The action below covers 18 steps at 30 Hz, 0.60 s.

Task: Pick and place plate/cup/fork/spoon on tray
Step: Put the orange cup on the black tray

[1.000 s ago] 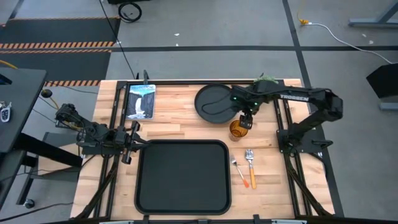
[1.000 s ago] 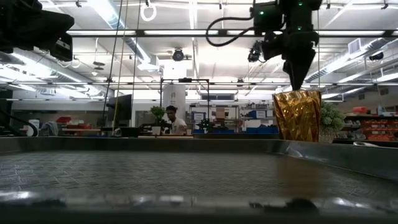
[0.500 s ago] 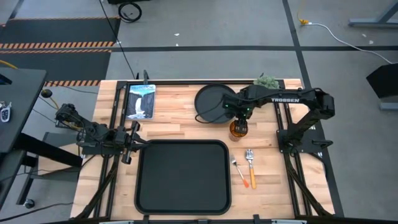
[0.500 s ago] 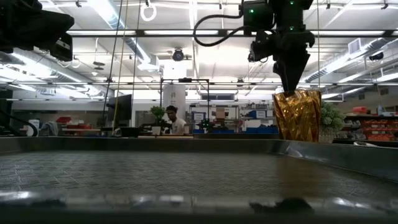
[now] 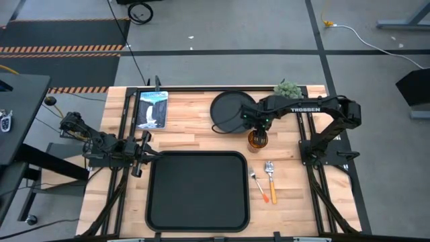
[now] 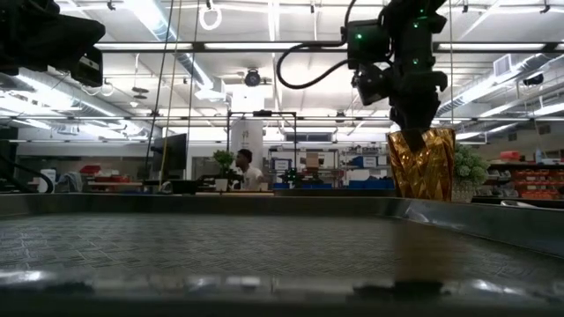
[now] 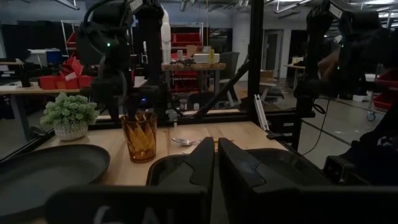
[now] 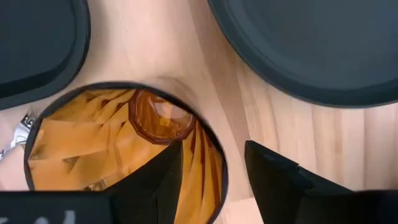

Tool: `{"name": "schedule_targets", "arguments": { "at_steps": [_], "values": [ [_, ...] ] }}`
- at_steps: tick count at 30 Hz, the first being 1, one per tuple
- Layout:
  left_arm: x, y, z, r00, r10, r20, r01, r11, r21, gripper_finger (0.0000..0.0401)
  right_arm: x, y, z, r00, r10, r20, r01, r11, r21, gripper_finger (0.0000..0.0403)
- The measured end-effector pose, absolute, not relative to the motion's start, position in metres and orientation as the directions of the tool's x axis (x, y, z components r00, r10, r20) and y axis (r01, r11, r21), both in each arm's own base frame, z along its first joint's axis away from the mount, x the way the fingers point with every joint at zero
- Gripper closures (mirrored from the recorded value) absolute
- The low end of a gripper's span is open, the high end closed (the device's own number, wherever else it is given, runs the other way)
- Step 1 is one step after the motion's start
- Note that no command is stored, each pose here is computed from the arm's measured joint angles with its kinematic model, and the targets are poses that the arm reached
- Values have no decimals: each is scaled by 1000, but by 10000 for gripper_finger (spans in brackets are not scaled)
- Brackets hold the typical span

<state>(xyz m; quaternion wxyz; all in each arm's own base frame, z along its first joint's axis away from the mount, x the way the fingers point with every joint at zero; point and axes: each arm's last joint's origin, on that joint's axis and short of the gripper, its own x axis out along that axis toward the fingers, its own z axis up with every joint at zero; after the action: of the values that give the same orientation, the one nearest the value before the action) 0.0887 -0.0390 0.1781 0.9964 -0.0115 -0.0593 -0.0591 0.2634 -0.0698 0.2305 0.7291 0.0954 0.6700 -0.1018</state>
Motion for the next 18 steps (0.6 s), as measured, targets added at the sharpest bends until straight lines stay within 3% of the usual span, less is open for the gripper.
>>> {"name": "schedule_targets", "arguments": {
  "at_steps": [8,18],
  "values": [
    [89,-39,178,986,-116,119,119,993,-16,371,259,-69,223,53,-13,-999,297,955,4,261],
    [89,-39,178,986,-117,120,119,993,-16,371,256,-69,223,25,-4,-1000,319,948,4,339]
  ]
}}
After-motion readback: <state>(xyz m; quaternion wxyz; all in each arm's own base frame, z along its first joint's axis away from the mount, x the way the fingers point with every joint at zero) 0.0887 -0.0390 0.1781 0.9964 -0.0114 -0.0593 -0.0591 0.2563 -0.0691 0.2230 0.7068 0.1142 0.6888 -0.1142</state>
